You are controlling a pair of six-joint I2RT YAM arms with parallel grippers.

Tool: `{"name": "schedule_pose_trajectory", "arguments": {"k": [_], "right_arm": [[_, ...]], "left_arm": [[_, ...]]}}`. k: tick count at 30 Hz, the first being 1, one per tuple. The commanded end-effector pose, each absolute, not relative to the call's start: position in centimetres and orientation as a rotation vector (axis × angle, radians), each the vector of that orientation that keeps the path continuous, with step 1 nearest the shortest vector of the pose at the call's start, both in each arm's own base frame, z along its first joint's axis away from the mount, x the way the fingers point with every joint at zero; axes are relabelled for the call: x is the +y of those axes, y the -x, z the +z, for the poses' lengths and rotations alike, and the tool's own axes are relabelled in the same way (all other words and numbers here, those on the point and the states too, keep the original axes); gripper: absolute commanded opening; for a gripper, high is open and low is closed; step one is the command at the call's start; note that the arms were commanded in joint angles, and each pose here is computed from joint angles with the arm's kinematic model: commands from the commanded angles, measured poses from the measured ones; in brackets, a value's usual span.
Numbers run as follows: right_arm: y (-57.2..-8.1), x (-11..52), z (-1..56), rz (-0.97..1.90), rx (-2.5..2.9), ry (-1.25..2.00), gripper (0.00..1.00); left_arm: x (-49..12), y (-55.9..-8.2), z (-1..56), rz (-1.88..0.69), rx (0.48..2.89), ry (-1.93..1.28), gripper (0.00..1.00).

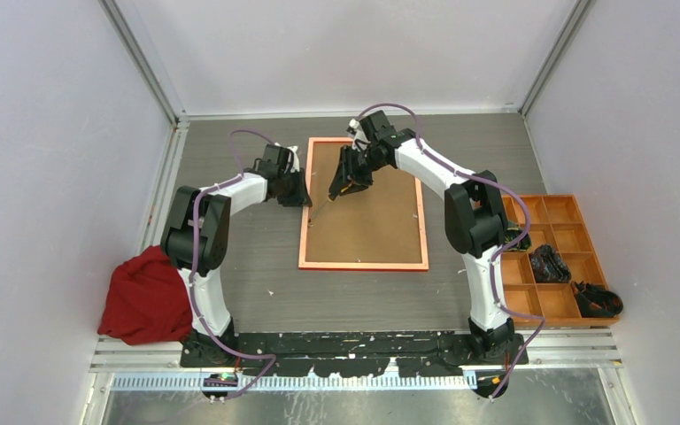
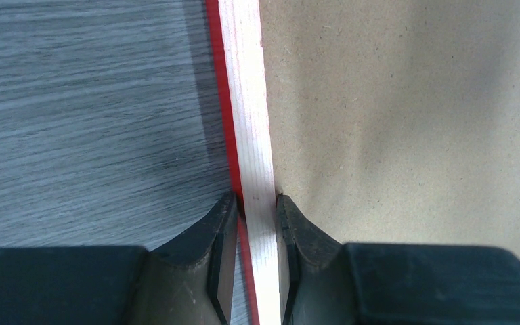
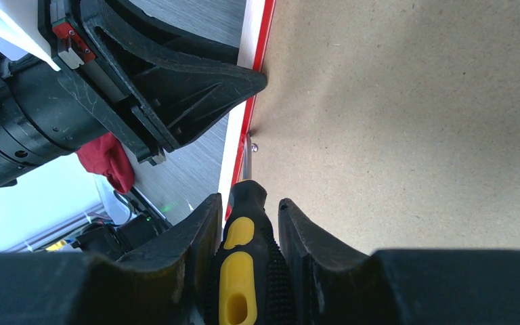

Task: Take the photo out of the frame
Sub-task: Release the photo frame item from the photo frame.

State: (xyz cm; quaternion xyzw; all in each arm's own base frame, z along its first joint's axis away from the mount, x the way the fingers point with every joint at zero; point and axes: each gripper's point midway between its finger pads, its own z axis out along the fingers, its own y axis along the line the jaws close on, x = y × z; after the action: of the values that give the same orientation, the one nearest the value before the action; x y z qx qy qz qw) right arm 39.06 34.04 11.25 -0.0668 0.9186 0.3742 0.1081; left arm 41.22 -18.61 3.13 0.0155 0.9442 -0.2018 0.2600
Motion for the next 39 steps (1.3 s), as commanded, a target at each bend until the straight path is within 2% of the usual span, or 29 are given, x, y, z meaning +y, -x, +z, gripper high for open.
{"name": "schedule_pose_trajectory", "arguments": {"k": [1, 39], "right_arm": [[-38.9, 35.0, 12.7, 1.137, 2.668, 0.264, 0.01], [-37.6, 35.8, 12.5, 1.103, 2.679, 0.388, 0.01]], "left_arm": [[-18.2, -41.4, 2.2, -0.519, 2.561, -0.037, 0.00], [-18.1, -41.5, 2.1, -0.520, 2.561, -0.029, 0.00]]}}
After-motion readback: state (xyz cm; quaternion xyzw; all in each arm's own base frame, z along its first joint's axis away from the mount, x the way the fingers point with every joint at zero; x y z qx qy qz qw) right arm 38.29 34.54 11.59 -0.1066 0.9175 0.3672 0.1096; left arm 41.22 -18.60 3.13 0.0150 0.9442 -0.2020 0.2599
